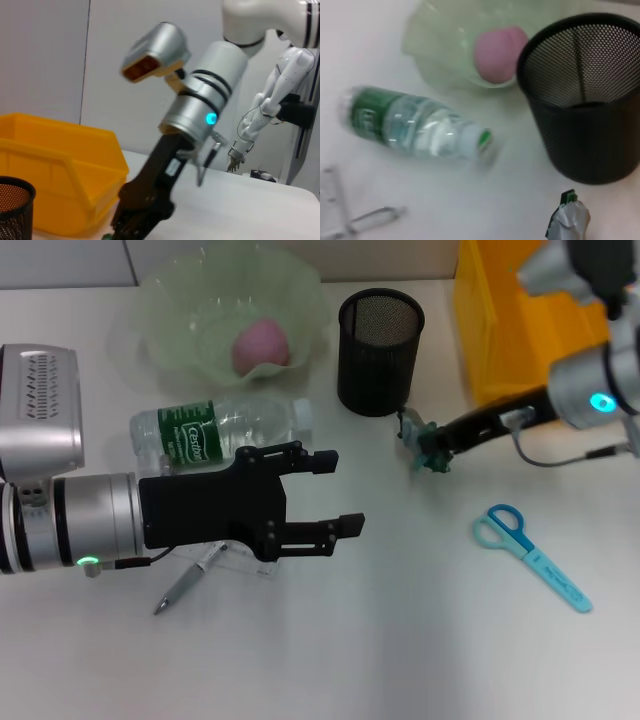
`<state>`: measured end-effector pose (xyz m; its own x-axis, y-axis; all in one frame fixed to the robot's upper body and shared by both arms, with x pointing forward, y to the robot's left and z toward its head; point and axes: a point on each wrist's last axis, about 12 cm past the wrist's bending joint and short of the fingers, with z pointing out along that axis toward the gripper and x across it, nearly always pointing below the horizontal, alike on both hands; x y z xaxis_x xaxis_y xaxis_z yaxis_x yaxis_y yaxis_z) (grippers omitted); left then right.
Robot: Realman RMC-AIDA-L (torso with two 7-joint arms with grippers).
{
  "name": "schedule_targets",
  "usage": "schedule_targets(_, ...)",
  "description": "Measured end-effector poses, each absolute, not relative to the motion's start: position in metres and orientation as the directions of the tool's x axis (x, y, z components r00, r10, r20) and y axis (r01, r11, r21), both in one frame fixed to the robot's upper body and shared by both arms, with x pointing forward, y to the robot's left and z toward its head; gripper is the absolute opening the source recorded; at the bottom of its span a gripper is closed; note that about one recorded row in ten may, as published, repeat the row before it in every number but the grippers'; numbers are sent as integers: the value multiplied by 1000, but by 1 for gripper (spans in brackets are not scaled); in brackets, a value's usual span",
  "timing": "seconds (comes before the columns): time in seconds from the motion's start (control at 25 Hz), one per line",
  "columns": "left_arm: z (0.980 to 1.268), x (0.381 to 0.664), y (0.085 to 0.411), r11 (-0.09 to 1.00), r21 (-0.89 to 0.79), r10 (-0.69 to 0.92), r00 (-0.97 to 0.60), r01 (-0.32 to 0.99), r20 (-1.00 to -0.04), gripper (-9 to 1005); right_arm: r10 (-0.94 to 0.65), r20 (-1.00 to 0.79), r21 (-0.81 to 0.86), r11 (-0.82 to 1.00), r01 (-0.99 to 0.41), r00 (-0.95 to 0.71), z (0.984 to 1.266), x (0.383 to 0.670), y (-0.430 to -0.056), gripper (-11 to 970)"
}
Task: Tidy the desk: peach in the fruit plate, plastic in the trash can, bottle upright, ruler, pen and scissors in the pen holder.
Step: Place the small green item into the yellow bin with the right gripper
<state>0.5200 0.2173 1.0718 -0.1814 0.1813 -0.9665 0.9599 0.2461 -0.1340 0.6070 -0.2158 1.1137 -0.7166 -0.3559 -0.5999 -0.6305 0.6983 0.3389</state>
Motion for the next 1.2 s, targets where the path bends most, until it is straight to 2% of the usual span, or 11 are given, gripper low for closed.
schedule_targets(0.24, 1071, 521, 221, 269, -133, 178, -184, 954, -967, 779, -249, -719, 391, 626, -675, -649, 1111, 578, -242, 69)
schedule_targets(0.4, 1070, 521, 221, 275, -126, 183, -181, 953, -966, 779, -82, -862, 380, 547, -745, -500, 1108, 544, -275, 70)
schedule_targets(0.44, 1070, 521, 221, 275, -126, 183, -181, 953, -966, 779, -82, -862, 380, 547, -745, -500, 1108, 544, -275, 70)
schedule_targets(0.6, 1071, 523, 220, 273, -119, 186, -174, 955, -967, 778, 97, -924, 355, 581, -732, -371, 1107, 524, -310, 71)
schedule_targets(0.92, 1071, 524, 220, 278, -116, 189, -173, 953, -967, 777, 223, -942, 333, 710, -620, -252, 1111, 518, -351, 72)
schedule_targets(1.2, 1070, 524, 219, 282, -122, 187, -180, 951, -966, 776, 252, -936, 346, 795, -498, -247, 1107, 544, -357, 74)
